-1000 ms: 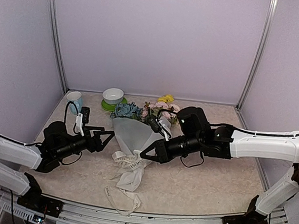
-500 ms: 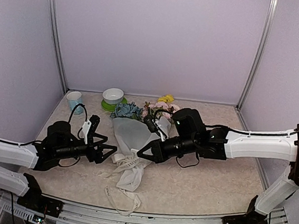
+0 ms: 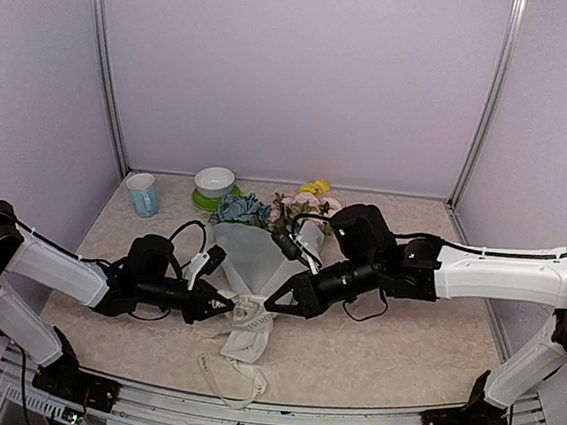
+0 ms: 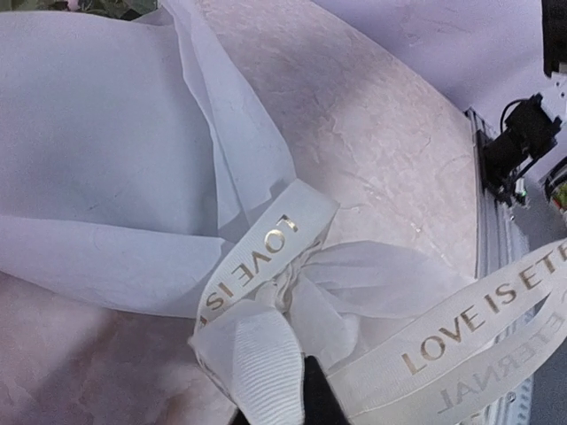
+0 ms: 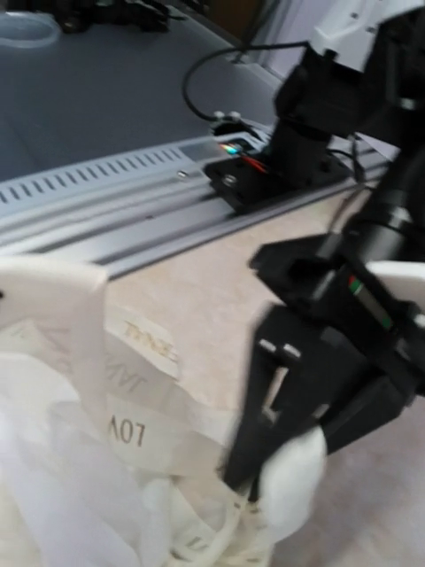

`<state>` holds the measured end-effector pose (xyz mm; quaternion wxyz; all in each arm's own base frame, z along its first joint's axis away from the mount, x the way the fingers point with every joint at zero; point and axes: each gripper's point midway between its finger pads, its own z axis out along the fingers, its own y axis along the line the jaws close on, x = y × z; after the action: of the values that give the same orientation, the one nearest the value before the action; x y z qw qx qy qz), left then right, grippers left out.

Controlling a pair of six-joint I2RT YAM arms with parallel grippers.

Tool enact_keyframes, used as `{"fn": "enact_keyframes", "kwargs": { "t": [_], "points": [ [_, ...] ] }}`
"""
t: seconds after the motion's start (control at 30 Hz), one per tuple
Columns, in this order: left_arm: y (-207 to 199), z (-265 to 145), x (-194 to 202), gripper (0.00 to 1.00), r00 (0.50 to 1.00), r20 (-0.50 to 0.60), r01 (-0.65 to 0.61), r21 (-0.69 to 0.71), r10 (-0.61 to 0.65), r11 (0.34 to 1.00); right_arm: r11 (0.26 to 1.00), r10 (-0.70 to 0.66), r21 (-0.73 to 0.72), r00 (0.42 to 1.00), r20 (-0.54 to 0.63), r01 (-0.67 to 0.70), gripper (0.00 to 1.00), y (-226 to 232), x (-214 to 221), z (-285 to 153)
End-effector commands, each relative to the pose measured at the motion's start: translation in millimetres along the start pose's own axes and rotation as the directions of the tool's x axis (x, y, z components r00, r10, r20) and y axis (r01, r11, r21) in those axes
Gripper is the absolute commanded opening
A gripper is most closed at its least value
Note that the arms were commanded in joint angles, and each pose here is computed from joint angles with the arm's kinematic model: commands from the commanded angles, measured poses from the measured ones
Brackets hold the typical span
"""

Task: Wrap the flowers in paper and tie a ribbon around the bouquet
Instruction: Cross the half-tied ribbon at the center of the board.

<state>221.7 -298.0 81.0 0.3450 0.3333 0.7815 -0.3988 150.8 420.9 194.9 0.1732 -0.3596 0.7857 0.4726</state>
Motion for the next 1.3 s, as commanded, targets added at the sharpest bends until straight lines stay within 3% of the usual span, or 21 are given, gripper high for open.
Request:
{"fn": "enact_keyframes", "kwargs": {
  "t": [0.0, 0.07, 0.27, 0.47, 0.67, 1.03, 1.27],
  "points": [
    [-12.0, -4.6, -23.8, 0.00, 0.996, 0.077, -0.043, 0.063, 0.038, 0.997, 0.996, -0.054, -0.074, 0.998, -0.022, 0.052, 0.00, 30.2, 3.1, -21.0],
    [-14.1, -7.6, -31.6, 0.00, 0.993, 0.108, -0.055, 0.065, 0.048, 0.996, 0.995, -0.058, -0.085, 0.997, -0.053, 0.053, 0.00, 35.6, 12.2, -31.7],
    [-12.7, -2.9, -51.2, 0.00, 0.989, 0.138, -0.067, 0.089, 0.055, 0.994, 0.994, 0.104, -0.018, 0.967, -0.232, -0.111, 0.00, 25.7, 68.6, -52.4],
    [-10.4, 3.8, -51.8, 0.00, 0.991, 0.126, -0.058, 0.114, 0.043, 0.992, 0.991, 0.136, 0.027, 0.972, -0.191, -0.133, 0.00, 24.3, 76.0, -74.5],
    [-11.6, 6.9, -54.8, 0.00, 0.991, 0.125, -0.057, 0.131, 0.040, 0.990, 0.983, 0.163, 0.121, 0.949, -0.270, -0.135, 0.00, 11.3, 93.2, -82.1],
    [-13.9, 8.0, -64.7, 0.00, 0.988, 0.152, -0.058, 0.152, 0.034, 0.987, 0.873, 0.399, 0.376, 0.898, -0.186, -0.310, 0.00, -57.9, 114.7, -128.6],
    [-22.7, 29.8, -87.3, 0.00, 0.979, 0.176, -0.132, 0.179, 0.100, 0.975, 0.795, 0.373, 0.515, 0.928, 0.000, -0.320, 0.00, -115.5, 61.8, -175.9]
  ]
}}
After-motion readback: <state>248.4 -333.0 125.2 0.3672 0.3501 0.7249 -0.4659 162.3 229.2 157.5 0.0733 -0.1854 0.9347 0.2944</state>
